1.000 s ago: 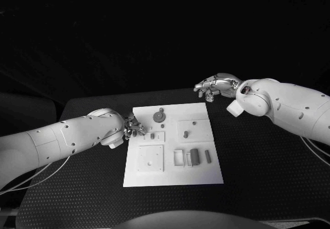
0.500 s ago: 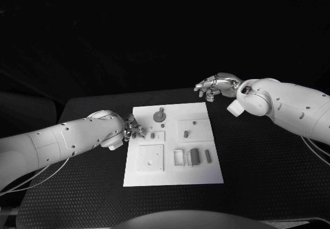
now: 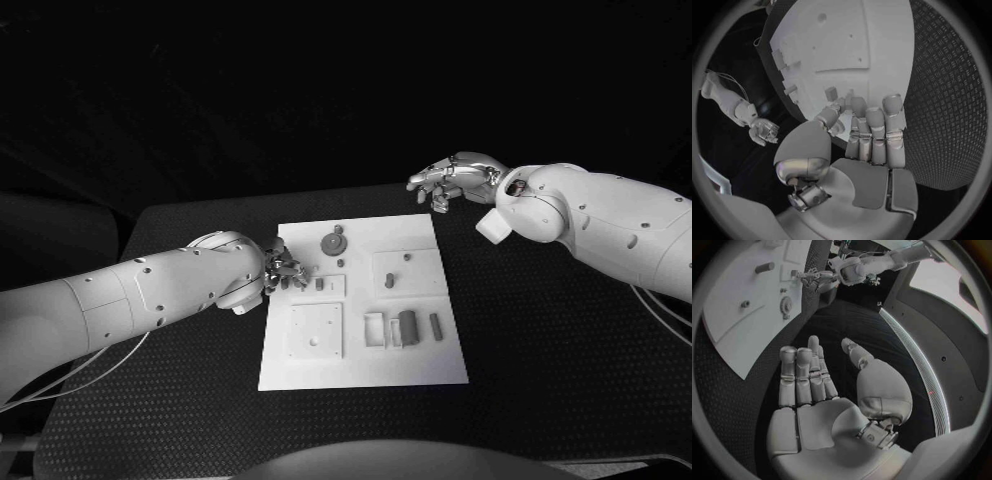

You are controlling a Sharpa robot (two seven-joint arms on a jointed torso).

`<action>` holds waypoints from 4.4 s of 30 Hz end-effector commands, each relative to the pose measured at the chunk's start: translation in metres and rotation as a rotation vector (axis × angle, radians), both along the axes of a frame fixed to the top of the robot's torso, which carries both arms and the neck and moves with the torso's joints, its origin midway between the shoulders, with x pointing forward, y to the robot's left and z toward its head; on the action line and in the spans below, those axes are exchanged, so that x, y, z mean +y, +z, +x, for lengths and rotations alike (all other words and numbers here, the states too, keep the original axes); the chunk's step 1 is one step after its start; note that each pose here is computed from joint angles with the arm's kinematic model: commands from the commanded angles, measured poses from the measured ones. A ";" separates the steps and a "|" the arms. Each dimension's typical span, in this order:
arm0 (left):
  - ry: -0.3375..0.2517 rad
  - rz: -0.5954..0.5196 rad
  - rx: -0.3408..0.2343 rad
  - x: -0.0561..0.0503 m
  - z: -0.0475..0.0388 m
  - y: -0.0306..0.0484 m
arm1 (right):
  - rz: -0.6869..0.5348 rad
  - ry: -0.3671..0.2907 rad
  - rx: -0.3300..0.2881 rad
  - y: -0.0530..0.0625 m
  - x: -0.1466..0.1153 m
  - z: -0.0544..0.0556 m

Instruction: Assemble the parts on the task board

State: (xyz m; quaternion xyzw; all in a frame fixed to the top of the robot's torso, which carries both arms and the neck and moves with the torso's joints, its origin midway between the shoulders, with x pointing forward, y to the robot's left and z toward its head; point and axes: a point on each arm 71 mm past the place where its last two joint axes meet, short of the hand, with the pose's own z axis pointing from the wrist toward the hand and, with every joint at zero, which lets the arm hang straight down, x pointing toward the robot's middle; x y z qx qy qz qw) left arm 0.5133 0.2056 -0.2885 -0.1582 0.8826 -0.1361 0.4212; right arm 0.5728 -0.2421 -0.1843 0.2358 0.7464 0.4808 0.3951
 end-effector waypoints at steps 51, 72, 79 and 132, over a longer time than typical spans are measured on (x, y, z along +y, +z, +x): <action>-0.049 0.080 0.029 0.001 -0.0059 -0.0069 | 0.003 0.019 0.002 0.000 0.002 0.000; -0.052 0.090 0.037 0.002 -0.0081 -0.0081 | 0.002 0.021 0.002 0.000 0.003 -0.001; -0.052 0.098 0.025 0.002 -0.0068 -0.0078 | 0.002 0.020 0.002 0.000 0.003 -0.001; -0.064 0.113 -0.013 -0.002 -0.0052 -0.0081 | -0.013 0.022 -0.003 -0.002 0.001 -0.001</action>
